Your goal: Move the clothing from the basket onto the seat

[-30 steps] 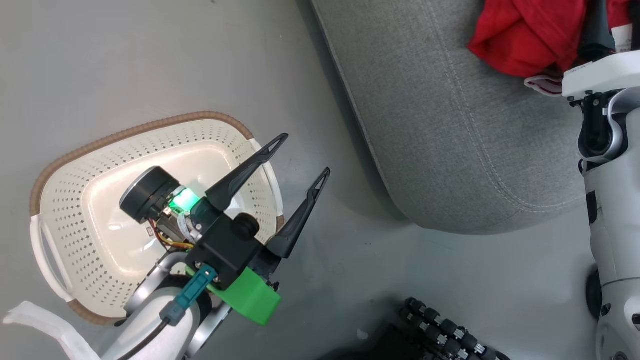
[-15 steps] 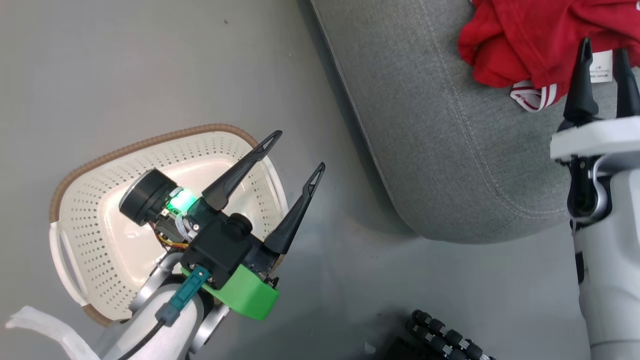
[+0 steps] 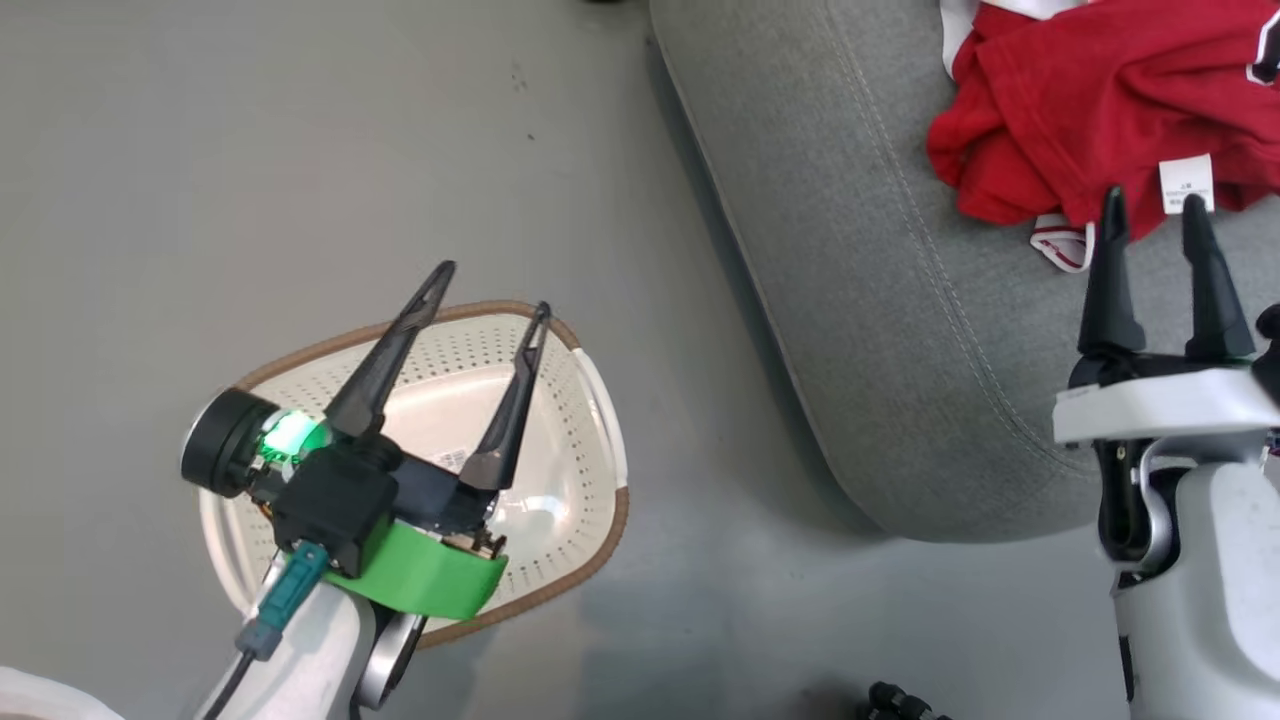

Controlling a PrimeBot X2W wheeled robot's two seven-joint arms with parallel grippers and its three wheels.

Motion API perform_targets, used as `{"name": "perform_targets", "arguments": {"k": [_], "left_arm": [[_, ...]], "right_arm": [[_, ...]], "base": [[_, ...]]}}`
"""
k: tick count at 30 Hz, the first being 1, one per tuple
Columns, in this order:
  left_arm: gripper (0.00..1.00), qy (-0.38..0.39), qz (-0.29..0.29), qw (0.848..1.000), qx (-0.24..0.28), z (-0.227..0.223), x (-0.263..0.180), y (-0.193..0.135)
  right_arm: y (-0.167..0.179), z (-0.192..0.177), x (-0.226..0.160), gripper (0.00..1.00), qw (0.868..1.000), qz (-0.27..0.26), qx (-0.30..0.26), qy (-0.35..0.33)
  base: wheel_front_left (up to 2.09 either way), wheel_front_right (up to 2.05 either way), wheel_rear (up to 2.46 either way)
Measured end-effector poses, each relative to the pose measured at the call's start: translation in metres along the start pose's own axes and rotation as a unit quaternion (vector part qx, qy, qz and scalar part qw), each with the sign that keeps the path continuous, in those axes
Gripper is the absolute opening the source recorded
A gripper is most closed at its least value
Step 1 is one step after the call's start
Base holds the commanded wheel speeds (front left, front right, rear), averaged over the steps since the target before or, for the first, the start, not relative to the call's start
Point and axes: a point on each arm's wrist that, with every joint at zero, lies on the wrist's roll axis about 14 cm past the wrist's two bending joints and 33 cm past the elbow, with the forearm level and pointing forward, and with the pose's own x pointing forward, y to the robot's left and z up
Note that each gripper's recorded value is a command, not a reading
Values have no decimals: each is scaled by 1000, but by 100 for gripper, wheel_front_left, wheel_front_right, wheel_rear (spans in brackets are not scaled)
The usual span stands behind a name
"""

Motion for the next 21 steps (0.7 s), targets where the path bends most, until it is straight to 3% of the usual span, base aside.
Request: {"name": "perform_targets", "arguments": {"k": [11, 21], "left_arm": [[100, 0, 143, 989, 29, 24, -46, 65], [100, 2, 277, 960, 47, 45, -120, 107]], "right_arm": [[78, 7, -17, 100, 994, 108, 11, -16], [131, 14, -38, 100, 982, 186, 25, -13]], "base": [[0, 0, 0], [0, 0, 0]]}}
